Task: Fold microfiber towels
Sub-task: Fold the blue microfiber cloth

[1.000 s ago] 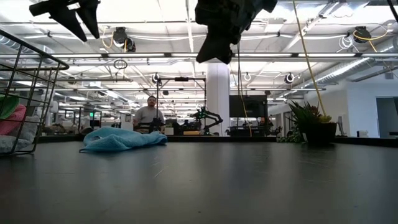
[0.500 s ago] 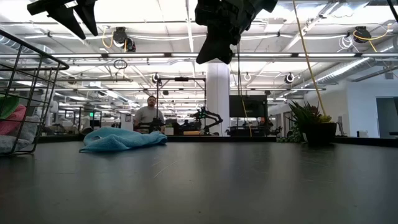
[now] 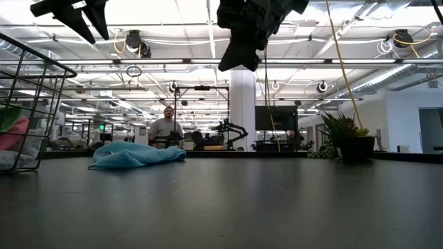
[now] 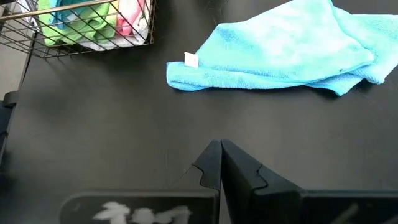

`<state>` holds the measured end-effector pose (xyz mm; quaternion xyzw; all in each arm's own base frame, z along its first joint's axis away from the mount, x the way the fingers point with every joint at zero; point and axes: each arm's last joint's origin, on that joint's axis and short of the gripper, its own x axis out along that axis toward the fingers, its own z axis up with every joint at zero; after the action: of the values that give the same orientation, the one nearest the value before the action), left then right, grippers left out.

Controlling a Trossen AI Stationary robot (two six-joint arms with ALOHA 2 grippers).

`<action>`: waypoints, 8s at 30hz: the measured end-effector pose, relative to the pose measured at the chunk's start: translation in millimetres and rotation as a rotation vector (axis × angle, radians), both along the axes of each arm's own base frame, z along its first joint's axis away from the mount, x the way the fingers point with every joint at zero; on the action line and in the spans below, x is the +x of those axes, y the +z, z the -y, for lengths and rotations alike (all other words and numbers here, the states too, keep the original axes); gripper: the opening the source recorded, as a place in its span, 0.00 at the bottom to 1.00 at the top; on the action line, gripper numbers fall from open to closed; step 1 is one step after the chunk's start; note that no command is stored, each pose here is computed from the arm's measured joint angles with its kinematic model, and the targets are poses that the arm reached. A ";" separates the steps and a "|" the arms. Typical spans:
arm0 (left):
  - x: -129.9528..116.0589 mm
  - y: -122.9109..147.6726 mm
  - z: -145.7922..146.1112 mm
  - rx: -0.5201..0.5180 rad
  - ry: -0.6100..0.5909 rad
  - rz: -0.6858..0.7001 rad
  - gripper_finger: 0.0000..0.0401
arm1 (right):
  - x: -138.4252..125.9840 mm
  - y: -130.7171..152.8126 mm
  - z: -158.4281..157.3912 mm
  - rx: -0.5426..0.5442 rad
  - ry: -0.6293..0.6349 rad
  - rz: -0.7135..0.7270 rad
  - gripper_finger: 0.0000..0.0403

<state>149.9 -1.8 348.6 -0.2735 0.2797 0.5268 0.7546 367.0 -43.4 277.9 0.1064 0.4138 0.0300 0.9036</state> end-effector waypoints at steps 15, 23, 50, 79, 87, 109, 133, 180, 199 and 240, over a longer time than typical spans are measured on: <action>0.0 0.0 0.0 0.000 0.001 0.000 0.43 | 0.6 0.6 0.1 -0.003 0.003 0.009 0.00; 0.0 0.0 0.0 -0.001 0.001 0.001 0.43 | 1.6 1.3 0.2 -0.005 0.003 0.023 0.00; 0.0 0.0 0.0 -0.001 0.001 0.001 0.43 | 8.1 7.7 1.0 -0.015 0.002 0.117 0.00; 0.3 -0.3 0.3 -0.007 -0.009 -0.007 0.43 | 67.5 -96.6 -10.8 0.161 0.021 0.231 0.00; 0.3 -0.3 0.3 -0.007 -0.010 -0.008 0.43 | 98.7 -129.1 -21.1 0.142 0.068 0.195 0.00; 0.4 -0.4 0.6 -0.017 -0.014 -0.010 0.43 | 108.0 -174.8 -18.6 0.023 -0.034 0.103 0.00; 1.6 -0.9 1.2 -0.038 -0.020 -0.007 0.43 | 39.1 -189.7 -24.8 0.071 0.157 -0.647 0.00; 22.5 -3.2 -11.3 0.120 0.001 -0.035 0.43 | -29.8 15.1 34.0 -0.410 -0.558 0.177 0.00; 25.7 -3.6 -15.2 0.069 -0.047 -0.056 0.43 | -55.5 0.0 127.7 -0.189 -0.637 0.145 0.00; 26.7 -6.4 -11.5 -0.068 -0.144 -0.084 0.43 | -97.5 -9.6 -93.4 -0.030 0.047 -0.385 0.00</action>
<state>176.5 9.6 342.1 -0.2556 0.3477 0.4726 0.7684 269.5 50.0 268.3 0.0869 0.5817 0.0241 0.8084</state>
